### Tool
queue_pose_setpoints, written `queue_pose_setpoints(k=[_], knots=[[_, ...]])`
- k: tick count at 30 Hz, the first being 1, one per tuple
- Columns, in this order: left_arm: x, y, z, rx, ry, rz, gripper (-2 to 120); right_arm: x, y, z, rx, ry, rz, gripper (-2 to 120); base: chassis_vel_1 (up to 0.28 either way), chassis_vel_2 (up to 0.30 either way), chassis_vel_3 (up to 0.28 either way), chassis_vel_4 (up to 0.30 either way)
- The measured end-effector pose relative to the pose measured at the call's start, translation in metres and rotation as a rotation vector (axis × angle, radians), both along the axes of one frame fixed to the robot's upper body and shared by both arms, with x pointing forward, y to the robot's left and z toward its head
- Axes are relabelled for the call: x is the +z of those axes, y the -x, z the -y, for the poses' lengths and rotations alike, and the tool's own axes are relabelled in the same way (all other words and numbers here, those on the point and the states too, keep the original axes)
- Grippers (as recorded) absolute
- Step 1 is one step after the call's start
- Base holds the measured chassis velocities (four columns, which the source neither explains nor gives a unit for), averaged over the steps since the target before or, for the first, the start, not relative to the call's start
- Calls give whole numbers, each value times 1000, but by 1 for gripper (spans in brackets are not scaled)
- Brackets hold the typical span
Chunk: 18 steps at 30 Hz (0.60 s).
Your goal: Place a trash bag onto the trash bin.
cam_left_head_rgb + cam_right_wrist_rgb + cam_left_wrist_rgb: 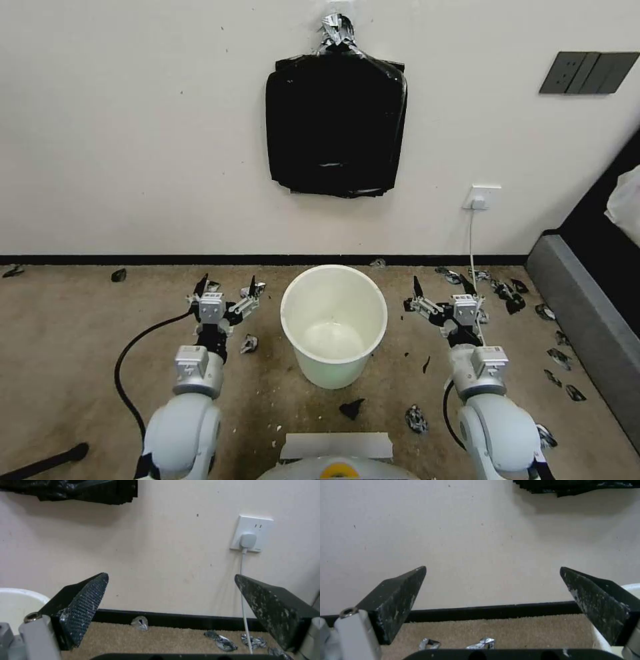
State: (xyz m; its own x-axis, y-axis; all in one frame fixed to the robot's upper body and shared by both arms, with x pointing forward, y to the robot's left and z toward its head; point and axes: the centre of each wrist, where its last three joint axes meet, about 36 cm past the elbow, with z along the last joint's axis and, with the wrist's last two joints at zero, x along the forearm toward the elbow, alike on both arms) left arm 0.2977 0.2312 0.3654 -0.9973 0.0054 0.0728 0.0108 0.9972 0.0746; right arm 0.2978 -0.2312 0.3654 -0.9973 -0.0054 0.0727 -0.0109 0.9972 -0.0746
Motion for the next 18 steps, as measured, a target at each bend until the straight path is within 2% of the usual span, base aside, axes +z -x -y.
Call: queue_pose_setpoints(k=[10, 13, 14, 16, 18], knots=[[1, 2, 0, 6, 1, 11, 100, 2, 3, 1, -6, 3, 12, 100, 0, 0, 0, 0], [15, 25, 1, 64, 24, 131, 100, 23, 30, 14, -77, 42, 147, 100, 0, 0, 0, 0], [15, 25, 1, 64, 24, 131, 100, 23, 30, 14, -77, 42, 147, 100, 0, 0, 0, 0], [25, 41, 2, 108, 47, 214, 100, 36, 44, 21, -112, 61, 226, 100, 0, 0, 0, 0], [27, 47, 8, 108, 70, 232, 100, 35, 48, 18, -109, 42, 223, 100, 0, 0, 0, 0]])
